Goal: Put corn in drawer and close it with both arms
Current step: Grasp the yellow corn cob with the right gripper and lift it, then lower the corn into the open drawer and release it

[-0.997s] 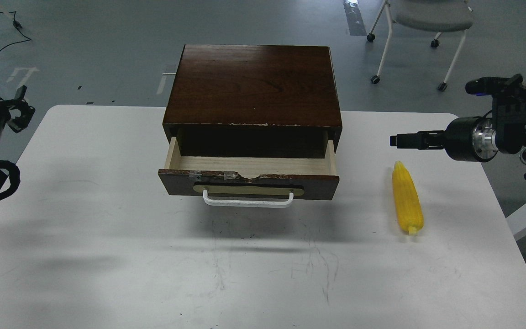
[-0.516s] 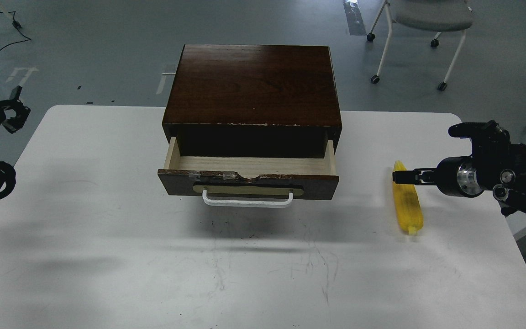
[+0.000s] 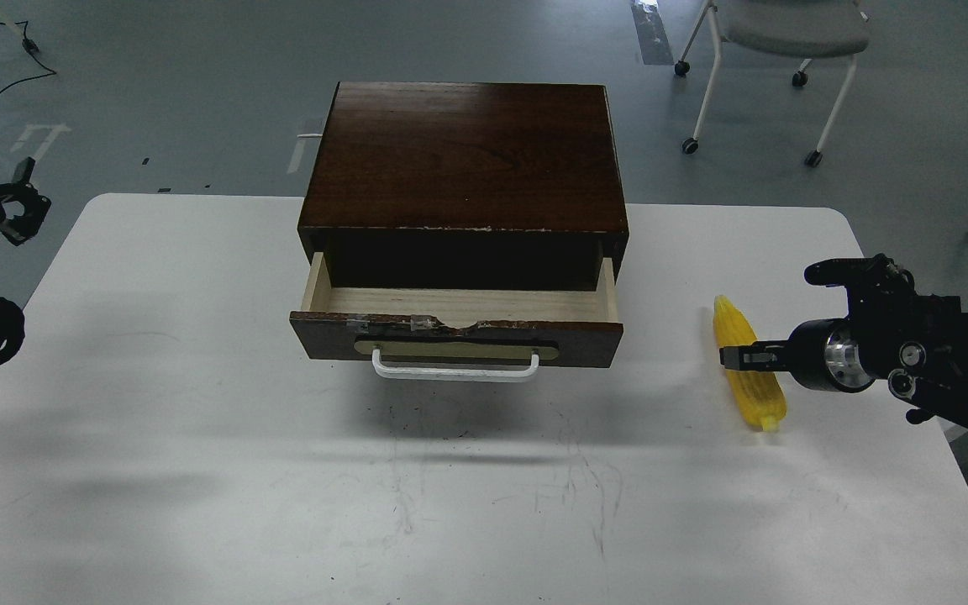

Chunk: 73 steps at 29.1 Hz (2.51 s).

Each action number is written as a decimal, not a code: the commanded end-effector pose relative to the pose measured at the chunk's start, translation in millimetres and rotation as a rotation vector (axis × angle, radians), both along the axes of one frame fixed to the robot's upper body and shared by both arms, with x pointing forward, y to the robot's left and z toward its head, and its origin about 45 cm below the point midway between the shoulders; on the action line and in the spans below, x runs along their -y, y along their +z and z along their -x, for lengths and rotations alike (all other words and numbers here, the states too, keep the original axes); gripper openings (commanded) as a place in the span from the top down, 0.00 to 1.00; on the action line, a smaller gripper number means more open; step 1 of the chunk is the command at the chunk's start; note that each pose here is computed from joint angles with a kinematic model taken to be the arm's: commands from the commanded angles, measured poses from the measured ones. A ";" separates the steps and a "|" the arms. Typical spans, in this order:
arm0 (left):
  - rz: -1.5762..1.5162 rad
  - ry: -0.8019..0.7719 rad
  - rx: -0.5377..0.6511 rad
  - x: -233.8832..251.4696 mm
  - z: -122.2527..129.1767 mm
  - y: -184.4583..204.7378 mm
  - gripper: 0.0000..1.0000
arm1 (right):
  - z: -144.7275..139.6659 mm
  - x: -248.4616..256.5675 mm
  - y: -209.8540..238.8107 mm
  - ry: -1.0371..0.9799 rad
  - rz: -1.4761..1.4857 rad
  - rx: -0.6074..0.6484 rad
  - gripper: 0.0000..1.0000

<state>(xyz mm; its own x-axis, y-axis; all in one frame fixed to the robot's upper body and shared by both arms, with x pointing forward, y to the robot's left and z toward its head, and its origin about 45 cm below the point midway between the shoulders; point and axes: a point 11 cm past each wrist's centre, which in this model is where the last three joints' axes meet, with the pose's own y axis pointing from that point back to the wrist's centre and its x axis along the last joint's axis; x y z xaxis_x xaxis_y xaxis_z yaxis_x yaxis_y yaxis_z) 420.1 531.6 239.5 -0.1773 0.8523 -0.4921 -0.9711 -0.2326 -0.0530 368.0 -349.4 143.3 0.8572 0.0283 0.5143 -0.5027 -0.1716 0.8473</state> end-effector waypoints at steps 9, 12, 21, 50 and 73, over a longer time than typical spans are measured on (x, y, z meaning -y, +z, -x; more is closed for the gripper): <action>-0.034 0.007 -0.013 -12.6 4.5 8.5 0.02 | -70.1 8.5 162.2 0.004 -0.033 0.370 0.99; -0.040 -0.004 -0.024 -10.5 3.2 7.7 0.02 | -85.1 -27.4 223.7 0.100 -0.050 0.499 0.99; -0.041 -0.003 -0.021 -11.1 3.1 9.0 0.02 | -80.4 -167.1 277.0 0.498 -0.009 0.639 1.00; -0.075 0.035 -0.005 -33.5 11.5 26.7 0.02 | -1.9 -283.8 152.1 1.255 0.377 0.556 0.42; -0.068 0.003 -0.022 -27.7 11.0 23.2 0.02 | -48.5 -301.9 237.2 0.897 -0.004 0.690 0.07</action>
